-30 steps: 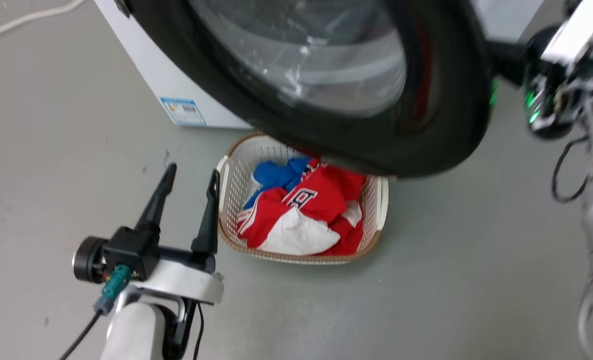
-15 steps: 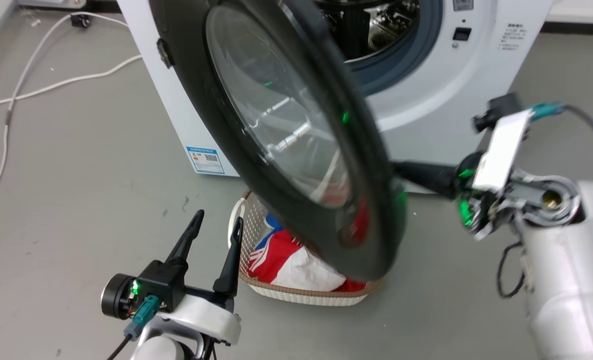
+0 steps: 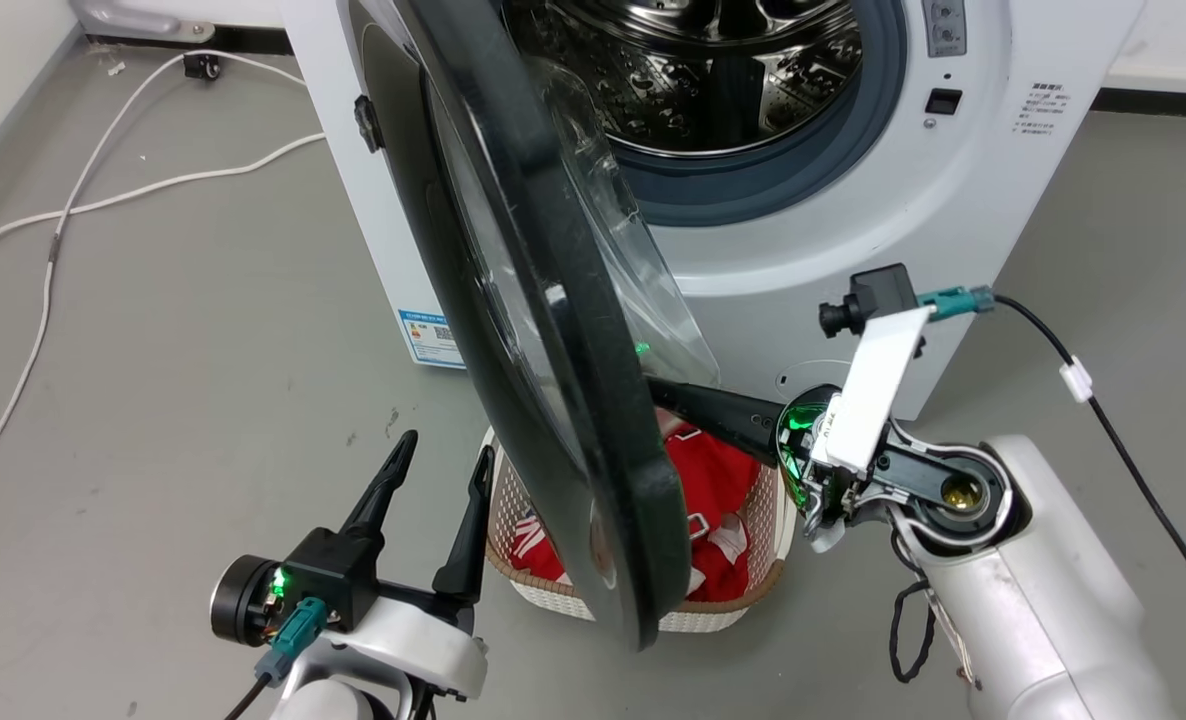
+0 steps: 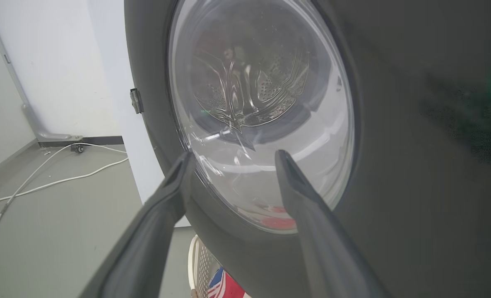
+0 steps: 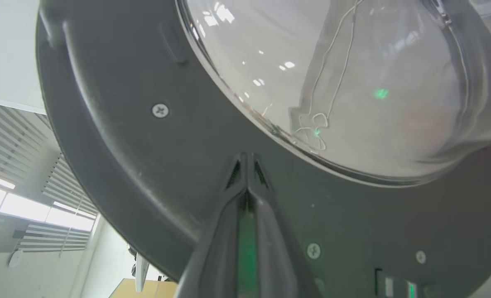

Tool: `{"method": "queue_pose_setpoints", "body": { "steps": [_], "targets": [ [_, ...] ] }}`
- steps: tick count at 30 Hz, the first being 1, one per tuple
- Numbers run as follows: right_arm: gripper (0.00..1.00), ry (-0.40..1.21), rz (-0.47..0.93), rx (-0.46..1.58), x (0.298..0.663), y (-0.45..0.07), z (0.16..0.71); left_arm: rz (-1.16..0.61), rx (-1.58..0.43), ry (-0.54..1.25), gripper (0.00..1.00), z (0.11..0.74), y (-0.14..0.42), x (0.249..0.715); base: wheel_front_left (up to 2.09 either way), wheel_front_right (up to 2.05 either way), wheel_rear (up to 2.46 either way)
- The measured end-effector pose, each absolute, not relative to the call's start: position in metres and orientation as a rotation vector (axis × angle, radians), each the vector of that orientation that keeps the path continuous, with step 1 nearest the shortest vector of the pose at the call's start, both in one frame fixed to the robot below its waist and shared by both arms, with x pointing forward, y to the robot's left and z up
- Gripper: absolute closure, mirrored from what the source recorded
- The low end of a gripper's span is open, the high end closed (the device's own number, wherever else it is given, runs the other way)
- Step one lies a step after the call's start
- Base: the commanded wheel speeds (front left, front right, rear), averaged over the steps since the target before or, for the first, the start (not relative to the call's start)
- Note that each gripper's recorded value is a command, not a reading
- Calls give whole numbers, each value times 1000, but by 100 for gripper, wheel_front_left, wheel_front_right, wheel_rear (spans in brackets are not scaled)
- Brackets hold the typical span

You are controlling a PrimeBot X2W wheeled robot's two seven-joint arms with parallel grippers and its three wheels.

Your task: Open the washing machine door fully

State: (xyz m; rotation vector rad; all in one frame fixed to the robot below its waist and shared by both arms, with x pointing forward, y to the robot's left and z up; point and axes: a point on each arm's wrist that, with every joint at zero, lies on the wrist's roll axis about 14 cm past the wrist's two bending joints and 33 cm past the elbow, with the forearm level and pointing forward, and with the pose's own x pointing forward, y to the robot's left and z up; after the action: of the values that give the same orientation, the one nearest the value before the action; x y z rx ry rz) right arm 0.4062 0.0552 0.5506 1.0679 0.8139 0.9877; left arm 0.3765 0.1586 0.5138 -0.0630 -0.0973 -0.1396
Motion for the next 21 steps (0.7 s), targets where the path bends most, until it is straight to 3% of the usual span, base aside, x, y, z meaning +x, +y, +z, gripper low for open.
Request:
{"method": "queue_pose_setpoints", "body": {
  "steps": [4,10,19,20,21],
  "targets": [
    [100,689,890,1094,420,42,555,-143,-57,-103,0,516,159,375,0,0,0],
    [100,462,639,1083,441,-17,548,-159,-54,-109,0,518,155,375,0,0,0],
    [100,264,261,1025,424,-132,511,-161,-41,-133,0,526,156,376,0,0,0],
    [95,245,227,999,421,-143,508,-160,-42,-133,0,526,156,376,0,0,0],
    [68,236,201,974,417,-151,505,-158,-44,-132,0,525,157,376,0,0,0]
  ]
}}
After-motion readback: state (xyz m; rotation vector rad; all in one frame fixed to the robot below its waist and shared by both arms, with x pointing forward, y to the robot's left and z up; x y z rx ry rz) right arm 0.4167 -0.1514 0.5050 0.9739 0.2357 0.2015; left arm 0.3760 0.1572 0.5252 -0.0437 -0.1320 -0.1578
